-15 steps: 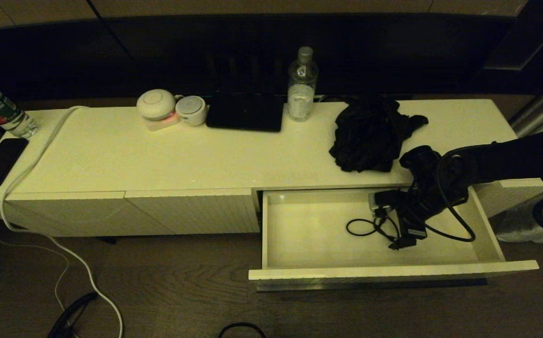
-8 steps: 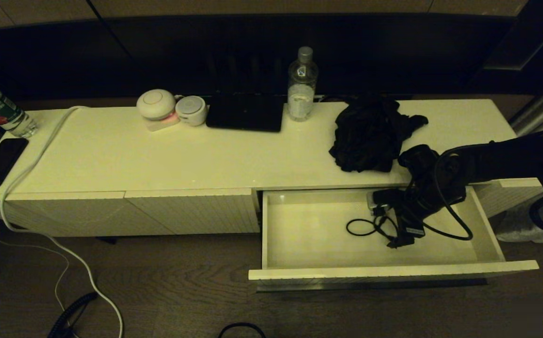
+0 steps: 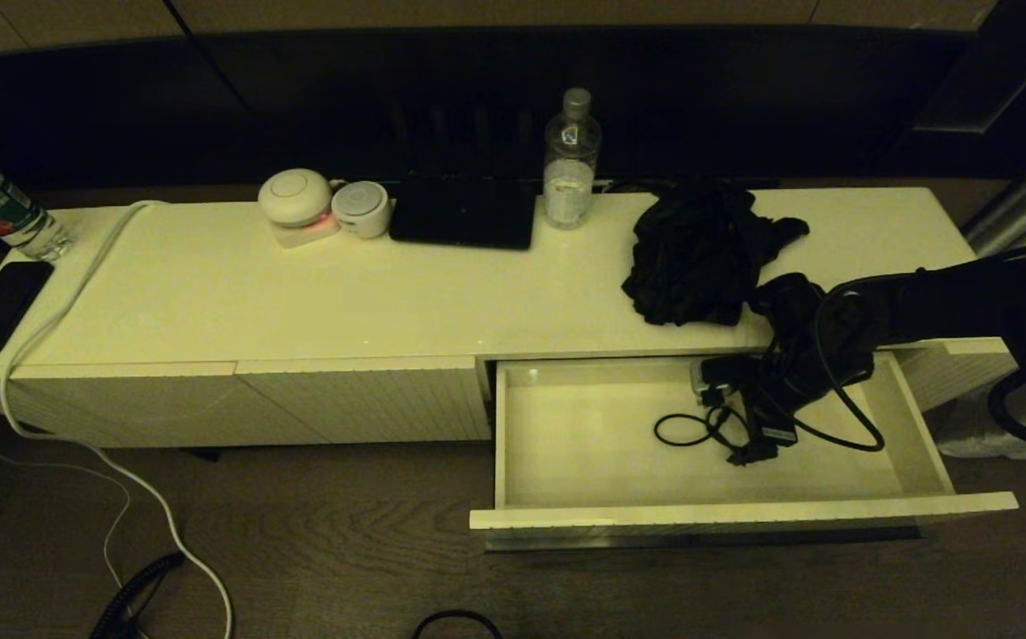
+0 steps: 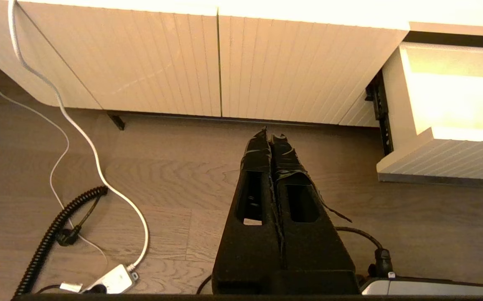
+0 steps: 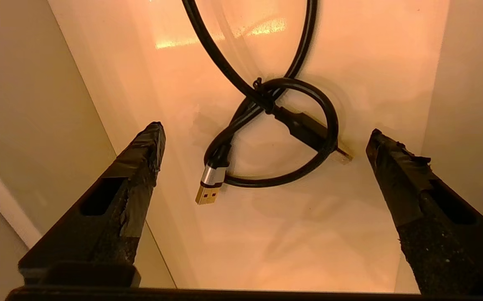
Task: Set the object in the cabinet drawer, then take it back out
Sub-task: Take the data cable out of the drawer and put it on the table
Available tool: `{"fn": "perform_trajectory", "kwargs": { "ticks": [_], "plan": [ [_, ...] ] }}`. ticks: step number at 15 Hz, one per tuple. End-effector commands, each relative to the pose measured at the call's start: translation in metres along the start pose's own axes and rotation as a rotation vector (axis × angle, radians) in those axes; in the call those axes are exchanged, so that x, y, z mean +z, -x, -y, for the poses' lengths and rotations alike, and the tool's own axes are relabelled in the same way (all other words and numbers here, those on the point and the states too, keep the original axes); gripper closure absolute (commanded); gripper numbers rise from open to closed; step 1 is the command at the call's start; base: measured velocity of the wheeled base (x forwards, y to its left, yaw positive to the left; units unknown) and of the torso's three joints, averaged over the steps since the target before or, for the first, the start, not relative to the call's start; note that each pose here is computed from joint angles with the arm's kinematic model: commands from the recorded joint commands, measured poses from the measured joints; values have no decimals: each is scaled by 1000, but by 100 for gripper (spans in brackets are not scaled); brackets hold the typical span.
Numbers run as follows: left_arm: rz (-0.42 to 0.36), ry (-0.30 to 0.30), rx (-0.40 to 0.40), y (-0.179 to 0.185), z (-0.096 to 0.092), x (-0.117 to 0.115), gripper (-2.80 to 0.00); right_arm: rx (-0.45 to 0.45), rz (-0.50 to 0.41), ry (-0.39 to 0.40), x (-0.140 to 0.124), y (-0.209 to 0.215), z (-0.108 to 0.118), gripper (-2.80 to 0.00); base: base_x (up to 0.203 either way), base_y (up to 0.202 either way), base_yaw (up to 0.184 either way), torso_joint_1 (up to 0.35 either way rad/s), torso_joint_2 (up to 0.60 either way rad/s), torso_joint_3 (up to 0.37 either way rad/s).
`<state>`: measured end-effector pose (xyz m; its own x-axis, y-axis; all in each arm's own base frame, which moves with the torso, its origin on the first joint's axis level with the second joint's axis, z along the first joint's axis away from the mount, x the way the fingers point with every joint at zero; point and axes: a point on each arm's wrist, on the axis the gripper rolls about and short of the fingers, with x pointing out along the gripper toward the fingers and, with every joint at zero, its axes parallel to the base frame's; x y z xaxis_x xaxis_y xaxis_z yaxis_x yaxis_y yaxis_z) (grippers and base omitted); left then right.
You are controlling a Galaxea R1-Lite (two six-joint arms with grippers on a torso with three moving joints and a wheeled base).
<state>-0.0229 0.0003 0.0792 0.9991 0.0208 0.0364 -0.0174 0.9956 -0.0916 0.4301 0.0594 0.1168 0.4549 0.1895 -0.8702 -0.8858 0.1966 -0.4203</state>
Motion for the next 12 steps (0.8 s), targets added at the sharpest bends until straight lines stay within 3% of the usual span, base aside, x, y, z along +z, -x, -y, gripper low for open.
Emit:
{"fn": "perform_trajectory", "kwargs": {
  "ticks": [1,12],
  "plan": [
    [2,1,0,0,0,0,0,7,1,4,-1,-3,0,-280,0,0,0,0,0,0],
    [2,1,0,0,0,0,0,8,4,-14,0,-8,1,-280,0,0,0,0,0,0]
  ]
}}
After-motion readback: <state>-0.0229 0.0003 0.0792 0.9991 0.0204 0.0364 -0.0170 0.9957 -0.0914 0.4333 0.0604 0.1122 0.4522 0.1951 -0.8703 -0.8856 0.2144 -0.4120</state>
